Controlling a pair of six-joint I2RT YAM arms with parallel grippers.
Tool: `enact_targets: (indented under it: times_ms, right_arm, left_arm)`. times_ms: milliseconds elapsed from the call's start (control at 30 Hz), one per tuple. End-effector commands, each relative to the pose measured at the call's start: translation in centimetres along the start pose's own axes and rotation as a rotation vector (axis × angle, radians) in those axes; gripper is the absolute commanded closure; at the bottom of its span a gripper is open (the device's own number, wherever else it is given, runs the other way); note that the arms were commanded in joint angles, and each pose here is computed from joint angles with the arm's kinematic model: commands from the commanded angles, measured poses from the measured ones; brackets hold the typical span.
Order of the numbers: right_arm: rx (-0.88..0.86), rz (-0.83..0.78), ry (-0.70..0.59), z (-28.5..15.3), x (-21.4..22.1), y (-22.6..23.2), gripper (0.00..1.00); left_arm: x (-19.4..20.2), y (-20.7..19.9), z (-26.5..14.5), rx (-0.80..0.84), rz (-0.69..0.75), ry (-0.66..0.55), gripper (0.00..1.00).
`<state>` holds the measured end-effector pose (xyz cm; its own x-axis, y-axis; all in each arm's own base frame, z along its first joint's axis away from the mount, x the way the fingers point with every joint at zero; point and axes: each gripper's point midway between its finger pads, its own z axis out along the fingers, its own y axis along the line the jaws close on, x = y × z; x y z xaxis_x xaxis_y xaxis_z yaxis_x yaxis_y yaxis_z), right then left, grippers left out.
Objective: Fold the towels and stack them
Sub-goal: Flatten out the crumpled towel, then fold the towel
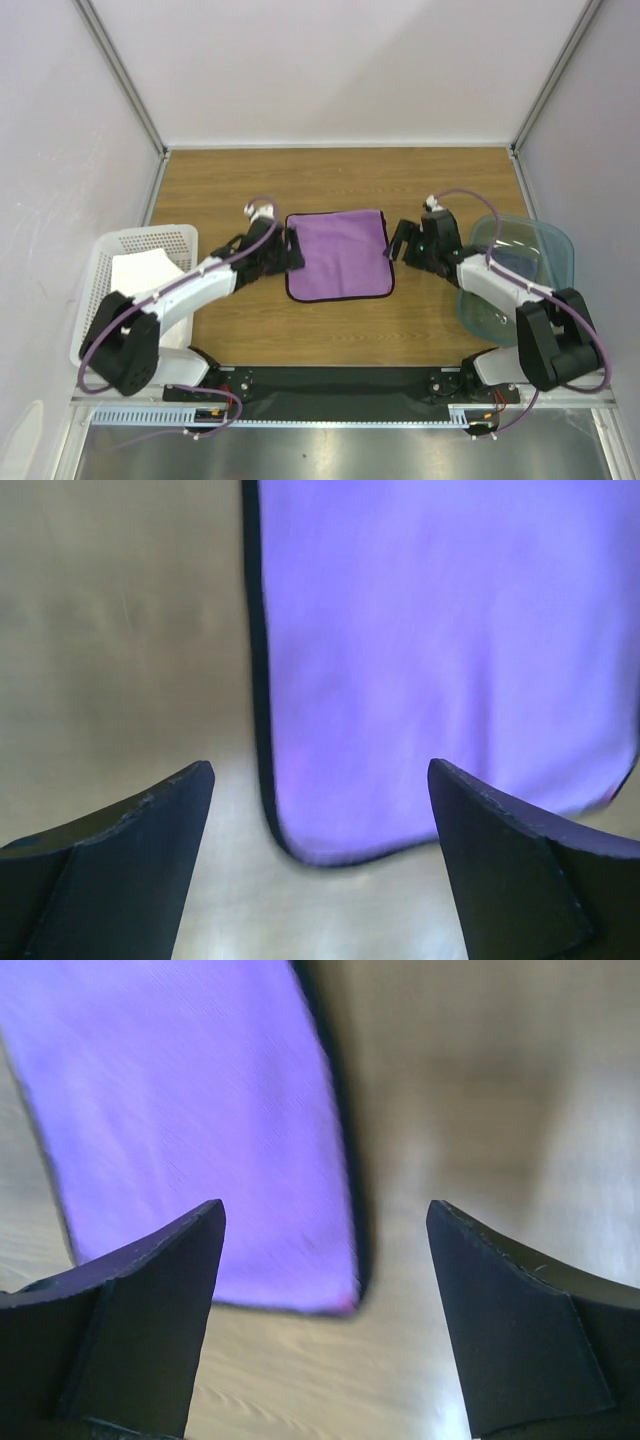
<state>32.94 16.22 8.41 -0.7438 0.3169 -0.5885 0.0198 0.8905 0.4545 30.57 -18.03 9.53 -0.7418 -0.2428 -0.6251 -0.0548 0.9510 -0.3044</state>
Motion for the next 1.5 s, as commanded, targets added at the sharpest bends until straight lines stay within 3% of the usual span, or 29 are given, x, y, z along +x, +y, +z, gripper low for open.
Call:
enact_targets:
  times_ms: [0, 233, 733, 933, 1067, 1167, 1467]
  right_arm:
    - [-0.013, 0.074, 0.010, -1.9, 1.5, -0.3, 0.14]
    - [-0.009, 0.142, 0.027, -3.0, 4.3, -1.6, 0.18]
    - [-0.010, 0.150, 0.031, -2.6, 4.5, -1.7, 0.22]
    - [-0.036, 0.166, 0.059, -1.9, 5.5, -1.5, 0.26]
    - [-0.042, 0.189, 0.107, -1.3, 7.1, -1.6, 0.28]
    - [-0.058, 0.201, 0.118, -1.0, 7.7, -1.2, 0.30]
    - [-0.056, 0.208, 0.127, -0.6, 9.0, -1.3, 0.37]
  left_arm:
    - [3.1, -0.7, -1.7, 0.098, -0.093, 0.039, 0.09]
    - [7.8, 0.6, -2.2, 0.114, -0.217, 0.070, 0.19]
    - [9.5, 1.3, 0.0, 0.060, -0.395, 0.061, 0.38]
    - [10.1, 1.3, 0.9, 0.027, -0.412, 0.086, 0.54]
    - [10.5, 1.5, 1.1, 0.006, -0.403, 0.102, 0.86]
    - [10.5, 1.8, 1.1, -0.015, -0.392, 0.100, 0.97]
    - [10.3, 2.0, 1.0, -0.023, -0.374, 0.092, 1.00]
